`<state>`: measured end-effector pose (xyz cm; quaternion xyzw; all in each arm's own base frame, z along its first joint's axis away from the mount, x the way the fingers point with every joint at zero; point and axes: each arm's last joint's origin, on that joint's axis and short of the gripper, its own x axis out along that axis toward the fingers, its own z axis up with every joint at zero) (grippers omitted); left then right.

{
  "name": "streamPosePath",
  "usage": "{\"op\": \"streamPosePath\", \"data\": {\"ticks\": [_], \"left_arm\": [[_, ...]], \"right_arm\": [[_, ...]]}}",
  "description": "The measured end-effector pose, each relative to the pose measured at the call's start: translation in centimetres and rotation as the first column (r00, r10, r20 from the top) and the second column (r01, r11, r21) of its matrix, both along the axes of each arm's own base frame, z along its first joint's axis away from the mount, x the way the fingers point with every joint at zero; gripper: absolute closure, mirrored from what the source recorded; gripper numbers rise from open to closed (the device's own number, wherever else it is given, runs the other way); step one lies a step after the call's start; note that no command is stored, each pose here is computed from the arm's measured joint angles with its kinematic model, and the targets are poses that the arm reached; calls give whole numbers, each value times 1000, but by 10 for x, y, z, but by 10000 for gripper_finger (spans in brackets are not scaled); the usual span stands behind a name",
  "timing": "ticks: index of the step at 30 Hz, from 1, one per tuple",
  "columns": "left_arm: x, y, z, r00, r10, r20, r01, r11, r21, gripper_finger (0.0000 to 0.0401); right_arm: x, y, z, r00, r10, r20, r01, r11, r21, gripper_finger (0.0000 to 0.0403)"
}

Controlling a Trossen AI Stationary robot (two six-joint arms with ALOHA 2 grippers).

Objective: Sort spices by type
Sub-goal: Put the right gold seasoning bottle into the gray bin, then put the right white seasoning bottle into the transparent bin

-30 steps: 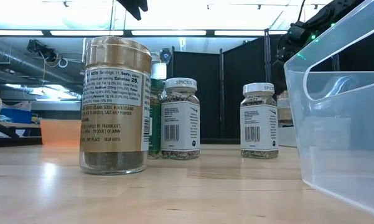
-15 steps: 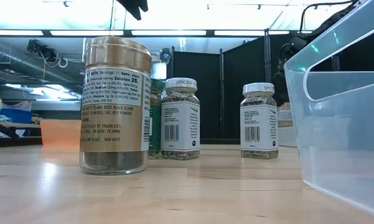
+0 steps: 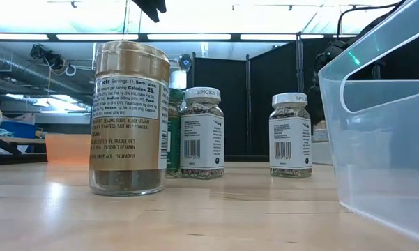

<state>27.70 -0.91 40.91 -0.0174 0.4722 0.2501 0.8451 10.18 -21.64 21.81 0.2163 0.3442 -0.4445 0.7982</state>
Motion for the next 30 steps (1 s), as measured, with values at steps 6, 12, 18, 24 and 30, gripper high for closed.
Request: {"op": "streamPosePath", "data": {"ticks": [6,12,18,24,30], "left_arm": [[0,0,0,1000,-1,1,1,1000,0,91],[0,0,0,1000,-1,1,1,1000,0,91],[0,0,0,1000,-1,1,1,1000,0,91],[3,-3,1,997,-81,-5,81,996,37,91],[7,-13,4,981,-196,9,194,978,82,91]], "right_arm": [[0,0,1,1000,-5,17,5,1000,-1,72],[2,-4,15,998,-27,52,28,999,-16,71],[3,-4,70,991,10,137,11,989,-151,80],[8,18,137,878,300,372,-207,940,-270,82],[18,58,175,545,617,568,-534,778,-332,82]]}}
